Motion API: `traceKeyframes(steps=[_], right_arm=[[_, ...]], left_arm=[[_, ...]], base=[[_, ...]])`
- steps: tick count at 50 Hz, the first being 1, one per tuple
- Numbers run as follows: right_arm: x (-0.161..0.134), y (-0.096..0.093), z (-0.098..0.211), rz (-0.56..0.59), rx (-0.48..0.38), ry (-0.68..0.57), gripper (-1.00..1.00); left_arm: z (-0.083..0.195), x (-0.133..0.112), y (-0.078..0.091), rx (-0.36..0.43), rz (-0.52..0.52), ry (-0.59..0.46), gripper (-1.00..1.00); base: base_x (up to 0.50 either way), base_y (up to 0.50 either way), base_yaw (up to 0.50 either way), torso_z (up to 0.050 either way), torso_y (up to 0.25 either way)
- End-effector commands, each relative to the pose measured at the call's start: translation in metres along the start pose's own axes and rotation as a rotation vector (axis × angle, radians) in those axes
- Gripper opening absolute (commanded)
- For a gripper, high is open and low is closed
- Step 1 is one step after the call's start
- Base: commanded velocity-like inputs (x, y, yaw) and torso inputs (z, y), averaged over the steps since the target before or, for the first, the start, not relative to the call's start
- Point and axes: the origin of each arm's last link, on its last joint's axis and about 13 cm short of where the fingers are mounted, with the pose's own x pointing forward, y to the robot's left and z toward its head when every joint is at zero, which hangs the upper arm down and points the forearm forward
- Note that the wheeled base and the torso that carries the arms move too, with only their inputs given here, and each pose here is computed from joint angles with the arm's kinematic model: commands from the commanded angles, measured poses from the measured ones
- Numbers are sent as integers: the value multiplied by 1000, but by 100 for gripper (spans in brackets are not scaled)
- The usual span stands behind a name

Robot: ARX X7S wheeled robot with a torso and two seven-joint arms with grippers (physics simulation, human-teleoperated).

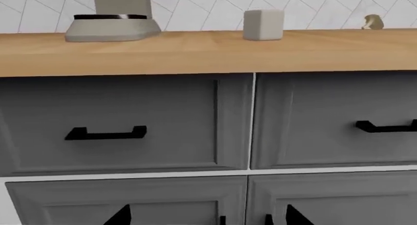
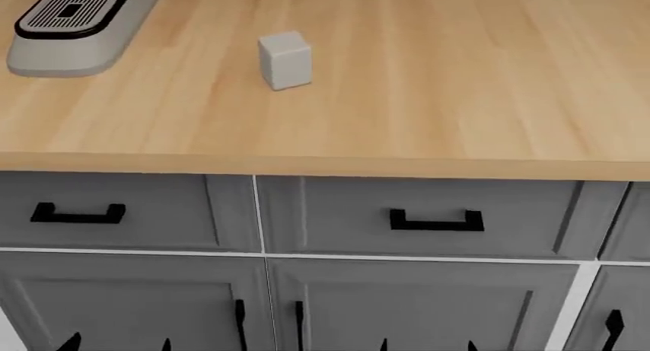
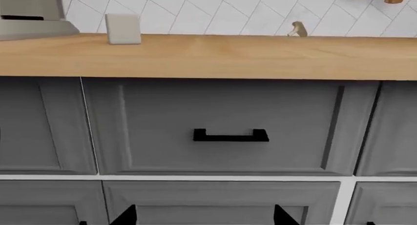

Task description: Open the right drawer.

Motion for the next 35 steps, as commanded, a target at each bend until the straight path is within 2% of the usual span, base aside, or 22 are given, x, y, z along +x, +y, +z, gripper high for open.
traceKeyframes(steps=[1, 15, 20, 35], right_arm=[[0, 0, 0, 0, -1, -1, 100], [0, 0, -1, -3, -7, -1, 100], [0, 0, 0, -4, -5, 1, 100], [0, -1, -1, -3, -7, 2, 100]], left_arm=[[0, 0, 0, -7, -2, -8, 100], [0, -1, 2, -17, -7, -33, 100], [1, -2, 0, 30, -19, -42, 100], [2, -3, 0, 46, -36, -65, 100]], base=[[0, -230, 0, 0, 0], [0, -66, 0, 0, 0], [0, 0, 0, 0, 0], [0, 0, 0, 0, 0]])
